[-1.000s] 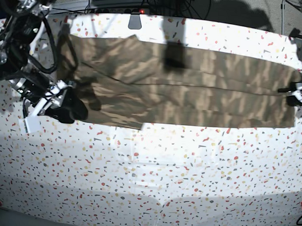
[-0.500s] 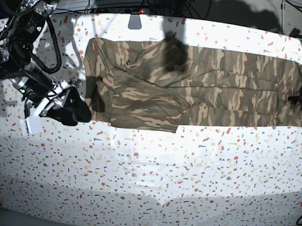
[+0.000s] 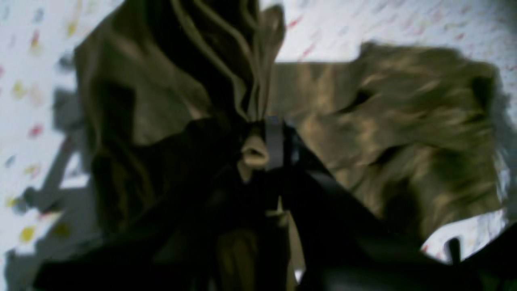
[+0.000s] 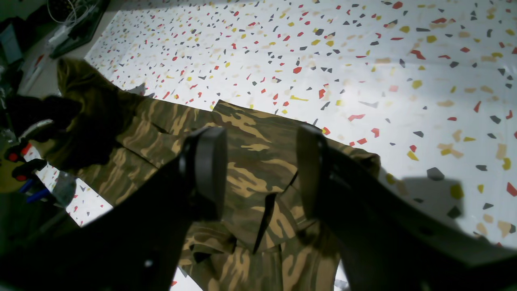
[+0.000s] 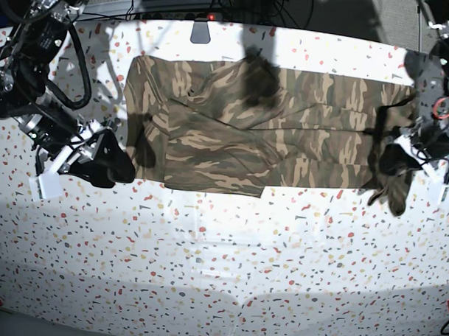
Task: Fold the T-shirt properly
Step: 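Fold the shirt end toward the middle with the left gripper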
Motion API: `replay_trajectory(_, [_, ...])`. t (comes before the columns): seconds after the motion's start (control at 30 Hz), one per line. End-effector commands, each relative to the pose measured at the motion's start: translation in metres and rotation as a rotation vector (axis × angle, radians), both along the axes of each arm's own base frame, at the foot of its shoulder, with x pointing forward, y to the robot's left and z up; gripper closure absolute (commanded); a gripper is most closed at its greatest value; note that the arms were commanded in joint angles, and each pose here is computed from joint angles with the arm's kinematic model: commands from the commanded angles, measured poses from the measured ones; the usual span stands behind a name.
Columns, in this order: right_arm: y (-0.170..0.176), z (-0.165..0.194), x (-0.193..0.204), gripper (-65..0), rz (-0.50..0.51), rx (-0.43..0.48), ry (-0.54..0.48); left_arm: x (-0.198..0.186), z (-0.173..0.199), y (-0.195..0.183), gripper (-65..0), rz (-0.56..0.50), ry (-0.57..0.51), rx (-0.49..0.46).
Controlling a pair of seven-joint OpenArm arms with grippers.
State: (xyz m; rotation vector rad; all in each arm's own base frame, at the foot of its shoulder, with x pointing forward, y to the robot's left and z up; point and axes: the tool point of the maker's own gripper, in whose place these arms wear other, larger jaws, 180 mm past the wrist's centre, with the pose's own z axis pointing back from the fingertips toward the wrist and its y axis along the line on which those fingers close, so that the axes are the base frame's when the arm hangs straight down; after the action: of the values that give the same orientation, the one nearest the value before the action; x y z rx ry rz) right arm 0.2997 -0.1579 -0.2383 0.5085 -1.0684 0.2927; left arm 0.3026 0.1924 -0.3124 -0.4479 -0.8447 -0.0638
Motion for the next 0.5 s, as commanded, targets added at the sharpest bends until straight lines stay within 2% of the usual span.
replay_trajectory(0.0, [0.001,0.017,0.004,-26.3,0.009,0.009,-0.063,0.008,0.018,-0.005,0.0,-0.002,-0.070,-0.024])
replay_trajectory(0.1, [0.001,0.017,0.004,-26.2,0.009,0.009,-0.063,0.013,0.026,-0.026,0.0,0.016,-0.126,-0.123])
replay_trajectory(0.23, [0.001,0.017,0.004,-26.3,0.009,0.011,-0.064,0.013,0.023,-0.044,0.0,0.026,-0.127,-0.189])
replay_trajectory(0.37, [0.001,0.017,0.004,-26.2,0.009,0.011,-0.064,0.012,0.022,-0.051,0.0,0.026,-0.124,-0.213])
replay_trajectory(0.47, [0.001,0.017,0.004,-26.2,0.009,0.011,-0.064,0.007,0.010,-0.057,0.0,0.001,-0.083,-0.175])
